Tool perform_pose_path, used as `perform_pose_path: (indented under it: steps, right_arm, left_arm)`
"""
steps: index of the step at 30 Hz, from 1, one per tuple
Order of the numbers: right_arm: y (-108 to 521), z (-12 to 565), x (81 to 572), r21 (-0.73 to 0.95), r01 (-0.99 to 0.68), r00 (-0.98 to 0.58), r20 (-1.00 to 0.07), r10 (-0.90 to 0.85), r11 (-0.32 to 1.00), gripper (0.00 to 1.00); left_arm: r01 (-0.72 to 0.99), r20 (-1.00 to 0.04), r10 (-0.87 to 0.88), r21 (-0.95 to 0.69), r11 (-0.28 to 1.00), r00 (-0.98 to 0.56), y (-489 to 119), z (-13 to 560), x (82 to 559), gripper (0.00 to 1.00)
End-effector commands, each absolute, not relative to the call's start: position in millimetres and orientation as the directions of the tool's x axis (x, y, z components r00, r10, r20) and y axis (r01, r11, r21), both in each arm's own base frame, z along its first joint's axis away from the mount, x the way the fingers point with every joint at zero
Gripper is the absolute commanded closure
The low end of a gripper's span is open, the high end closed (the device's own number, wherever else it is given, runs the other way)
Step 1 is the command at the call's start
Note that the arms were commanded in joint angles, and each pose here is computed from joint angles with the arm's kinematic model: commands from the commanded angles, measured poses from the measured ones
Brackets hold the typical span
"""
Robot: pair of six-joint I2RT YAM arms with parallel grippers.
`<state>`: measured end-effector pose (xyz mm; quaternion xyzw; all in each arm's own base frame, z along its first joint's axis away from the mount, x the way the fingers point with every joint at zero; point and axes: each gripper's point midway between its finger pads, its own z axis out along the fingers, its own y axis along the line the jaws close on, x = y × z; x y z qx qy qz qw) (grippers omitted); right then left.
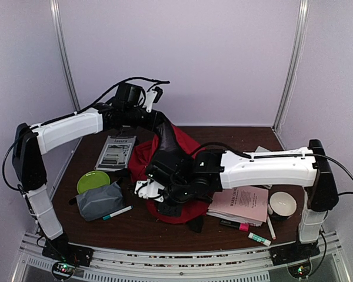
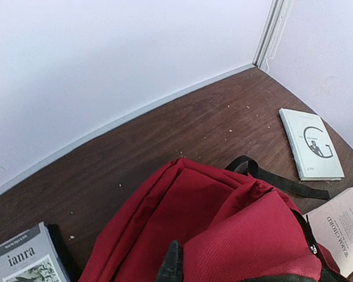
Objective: Pack the student bag
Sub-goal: Adjust the largest pocket of the student bag, then pick up the book from the center of the board.
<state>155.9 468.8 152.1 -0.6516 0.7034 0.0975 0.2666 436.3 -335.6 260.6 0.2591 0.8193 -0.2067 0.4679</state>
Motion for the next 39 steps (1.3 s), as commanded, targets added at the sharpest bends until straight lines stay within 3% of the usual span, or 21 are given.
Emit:
perform_pose_path:
  steps: [1, 6, 12, 19, 28, 32, 35, 39]
  right_arm:
    - [464.9, 204.1, 171.2, -0.157, -0.976, -0.028, -0.590, -0.807, 0.149, 0.85]
    - [449.7, 229.0, 182.9, -0.059, -0.993, -0.038, -0.644, -0.764, 0.098, 0.71]
    - [406.3, 241.4, 192.7, -0.006, -0.998, -0.042, -0.691, -0.722, 0.063, 0.68]
    - [313.8, 215.9, 239.3, -0.052, -0.963, -0.168, -0.650, -0.741, 0.264, 0.68]
    - [163.8, 158.1, 307.1, -0.131, -0.745, -0.513, -0.514, -0.688, 0.654, 0.68]
    - [128.2, 136.0, 309.8, -0.047, -0.685, -0.630, -0.462, -0.624, 0.727, 0.67]
    - [124.7, 115.2, 287.6, 0.023, -0.732, -0.631, -0.400, -0.665, 0.681, 0.60]
    - [123.5, 101.1, 266.8, 0.041, -0.777, -0.594, -0.380, -0.710, 0.628, 0.41]
  left_arm:
    - [0.607, -0.953, 0.201, 0.024, 0.794, -0.225, -338.0, 326.6, 465.7, 1.00]
    - [0.639, -0.965, 0.203, 0.051, 0.767, -0.167, -343.4, 347.0, 462.8, 1.00]
    - [0.663, -0.966, 0.179, 0.013, 0.748, -0.184, -343.8, 332.8, 452.2, 1.00]
    - [0.650, -0.959, 0.187, 0.005, 0.760, -0.212, -337.1, 319.6, 447.0, 1.00]
    - [0.647, -0.955, 0.184, -0.011, 0.762, -0.234, -334.2, 310.3, 442.6, 1.00]
    - [0.665, -0.946, 0.187, -0.039, 0.746, -0.265, -337.2, 300.4, 438.1, 1.00]
    - [0.676, -0.933, 0.204, -0.054, 0.735, -0.297, -337.4, 287.2, 432.8, 1.00]
    - [0.682, -0.913, 0.227, -0.073, 0.728, -0.339, -335.9, 266.3, 423.8, 1.00]
